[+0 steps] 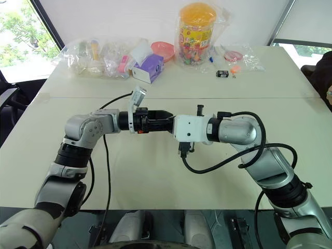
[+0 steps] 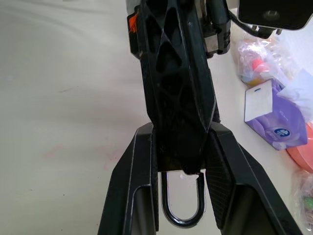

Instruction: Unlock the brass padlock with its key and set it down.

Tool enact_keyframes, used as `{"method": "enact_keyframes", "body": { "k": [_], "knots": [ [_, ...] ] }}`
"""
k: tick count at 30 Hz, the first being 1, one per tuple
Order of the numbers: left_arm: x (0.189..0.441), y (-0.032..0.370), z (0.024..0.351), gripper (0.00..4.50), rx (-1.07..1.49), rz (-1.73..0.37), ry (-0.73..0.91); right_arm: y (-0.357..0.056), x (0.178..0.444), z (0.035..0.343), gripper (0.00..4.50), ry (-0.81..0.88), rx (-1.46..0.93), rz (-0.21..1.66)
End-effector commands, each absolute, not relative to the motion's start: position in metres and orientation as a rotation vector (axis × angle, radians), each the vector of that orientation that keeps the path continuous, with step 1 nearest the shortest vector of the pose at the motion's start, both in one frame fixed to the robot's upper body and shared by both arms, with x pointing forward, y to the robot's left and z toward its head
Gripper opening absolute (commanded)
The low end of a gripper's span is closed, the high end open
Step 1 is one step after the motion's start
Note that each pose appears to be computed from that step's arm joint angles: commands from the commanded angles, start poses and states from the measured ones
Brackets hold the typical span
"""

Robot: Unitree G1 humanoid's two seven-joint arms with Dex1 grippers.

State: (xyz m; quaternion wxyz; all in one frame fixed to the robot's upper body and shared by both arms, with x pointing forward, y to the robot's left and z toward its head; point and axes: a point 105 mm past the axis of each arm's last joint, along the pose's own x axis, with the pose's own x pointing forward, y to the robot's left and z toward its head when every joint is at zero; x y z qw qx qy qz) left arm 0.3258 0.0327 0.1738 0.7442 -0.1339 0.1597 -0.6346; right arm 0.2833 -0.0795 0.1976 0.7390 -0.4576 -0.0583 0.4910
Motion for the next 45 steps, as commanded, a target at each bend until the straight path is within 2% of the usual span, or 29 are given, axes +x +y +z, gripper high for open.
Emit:
{"method": "enact_keyframes", "body": {
  "k": [1,4,5,21,22,26,36,39,45],
  "knots": [
    [0.321,0.030,0.187,2.35,-0.267,-1.424,0.309,-0.074,0.278,0.211,0.69,-0.201,-1.033,1.080],
    [0.321,0.030,0.186,0.76,-0.259,-1.421,0.306,-0.074,0.278,0.212,0.69,-0.204,-1.033,1.077],
    [0.321,0.031,0.186,0.38,-0.260,-1.419,0.306,-0.074,0.278,0.212,0.69,-0.204,-1.033,1.076],
    [0.327,0.047,0.192,0.31,-0.262,-1.390,0.306,-0.076,0.280,0.211,0.69,-0.203,-1.038,1.071],
    [0.328,0.047,0.192,1.35,-0.253,-1.388,0.301,-0.076,0.280,0.211,0.69,-0.202,-1.039,1.071],
    [0.330,0.045,0.191,3.21,-0.210,-1.375,0.278,-0.075,0.280,0.211,0.69,-0.206,-1.038,1.073],
    [0.323,0.044,0.188,3.21,-0.236,-1.417,0.314,-0.074,0.279,0.212,0.69,-0.207,-1.034,1.070],
    [0.324,0.045,0.187,3.96,-0.236,-1.406,0.318,-0.074,0.279,0.212,0.69,-0.208,-1.034,1.069],
    [0.323,0.046,0.189,3.96,-0.250,-1.420,0.315,-0.075,0.279,0.212,0.69,-0.209,-1.037,1.067]
  ]
}}
